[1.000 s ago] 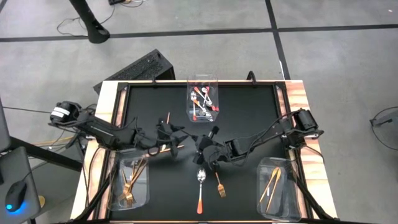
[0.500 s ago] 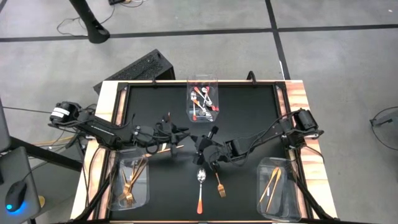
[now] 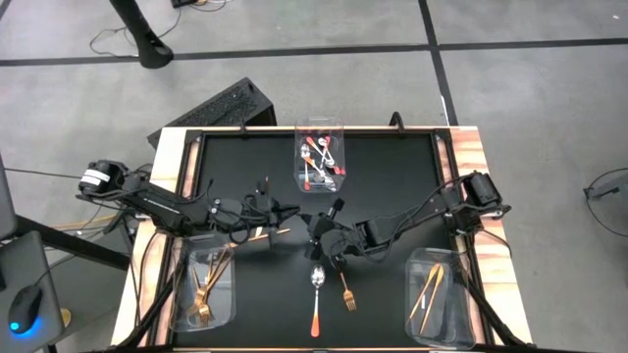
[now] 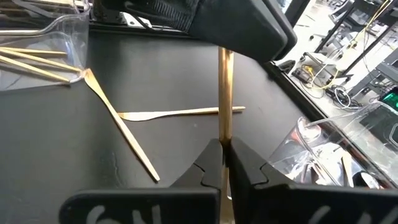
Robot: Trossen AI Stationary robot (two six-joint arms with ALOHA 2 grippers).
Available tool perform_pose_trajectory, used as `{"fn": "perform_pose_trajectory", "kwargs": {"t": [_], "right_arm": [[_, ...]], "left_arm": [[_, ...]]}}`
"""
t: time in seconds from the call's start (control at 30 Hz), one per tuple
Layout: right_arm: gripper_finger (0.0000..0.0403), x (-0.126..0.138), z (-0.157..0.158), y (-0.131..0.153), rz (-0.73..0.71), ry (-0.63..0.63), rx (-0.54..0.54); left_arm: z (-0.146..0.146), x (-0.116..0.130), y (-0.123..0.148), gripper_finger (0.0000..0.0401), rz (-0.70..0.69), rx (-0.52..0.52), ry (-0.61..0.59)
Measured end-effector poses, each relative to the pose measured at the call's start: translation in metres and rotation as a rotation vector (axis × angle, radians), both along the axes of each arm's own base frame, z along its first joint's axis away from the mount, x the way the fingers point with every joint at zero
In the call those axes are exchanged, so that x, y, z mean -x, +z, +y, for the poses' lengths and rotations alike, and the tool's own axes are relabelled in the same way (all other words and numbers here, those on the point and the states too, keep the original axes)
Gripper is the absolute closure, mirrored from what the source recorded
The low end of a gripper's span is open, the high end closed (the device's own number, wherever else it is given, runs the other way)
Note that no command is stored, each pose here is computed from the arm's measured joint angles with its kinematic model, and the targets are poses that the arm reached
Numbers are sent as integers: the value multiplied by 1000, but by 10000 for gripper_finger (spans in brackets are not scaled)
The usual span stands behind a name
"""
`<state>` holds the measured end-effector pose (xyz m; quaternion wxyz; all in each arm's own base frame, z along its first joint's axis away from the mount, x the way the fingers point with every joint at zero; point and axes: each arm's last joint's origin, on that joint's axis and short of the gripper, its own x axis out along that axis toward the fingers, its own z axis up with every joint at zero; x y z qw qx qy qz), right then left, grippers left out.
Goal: Sort silverware by color (type)
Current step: Put the gold fork into the bottom left transparent bin
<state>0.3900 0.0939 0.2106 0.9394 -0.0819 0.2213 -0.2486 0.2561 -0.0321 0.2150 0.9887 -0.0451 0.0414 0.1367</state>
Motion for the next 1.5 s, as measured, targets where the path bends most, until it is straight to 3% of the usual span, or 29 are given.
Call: {"fn": "perform_pose_trajectory", "kwargs": {"t": [0.33,0.47,0.67,0.77,0.9,1.17,1.37,1.5], "right_arm": [[346,1,3,0,-44,-33,-81],[345,3,3,-2,-54,-61,-126],[344,4,-1,-5,-46,-92,-181],[344,5,-6,-8,-32,-113,-198],[344,5,-9,-9,-13,-124,-193],[344,3,-15,-9,-37,-150,-217],[344,3,-15,-8,-42,-150,-223],[344,5,-10,-10,-37,-149,-234]], "left_arm": [[2,3,-7,398,95,-33,27],[4,14,-8,399,202,-38,43],[9,41,9,399,238,39,86],[11,56,19,399,257,108,71],[10,77,33,399,367,214,-40],[8,122,82,399,597,531,-222],[5,146,121,399,661,687,-272],[-2,153,116,399,746,790,-232]]}}
